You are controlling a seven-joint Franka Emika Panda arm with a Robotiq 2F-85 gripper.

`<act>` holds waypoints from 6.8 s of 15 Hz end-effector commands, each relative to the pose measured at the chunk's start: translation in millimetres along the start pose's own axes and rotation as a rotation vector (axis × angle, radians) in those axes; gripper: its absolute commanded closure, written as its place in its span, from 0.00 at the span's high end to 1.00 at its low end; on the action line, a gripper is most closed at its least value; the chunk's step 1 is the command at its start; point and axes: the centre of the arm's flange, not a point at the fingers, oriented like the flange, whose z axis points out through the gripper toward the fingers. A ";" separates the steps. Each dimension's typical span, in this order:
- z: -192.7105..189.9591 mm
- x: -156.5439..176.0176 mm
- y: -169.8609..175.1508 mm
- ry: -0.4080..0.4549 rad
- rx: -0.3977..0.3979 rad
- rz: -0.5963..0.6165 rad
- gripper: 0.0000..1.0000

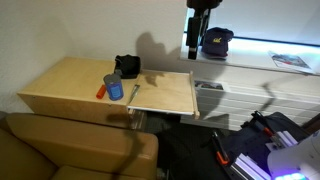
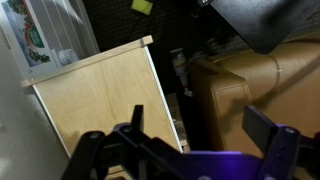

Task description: Put the blue container on the sliding tray

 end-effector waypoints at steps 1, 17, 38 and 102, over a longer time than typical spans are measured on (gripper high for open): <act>51.8 22.1 5.7 -0.026 0.032 0.018 1.00; 135.5 196.9 -21.0 0.257 0.023 0.083 1.00; 233.9 321.0 -38.5 0.411 -0.124 0.047 0.66; 290.8 41.3 82.2 0.309 -0.124 0.919 0.58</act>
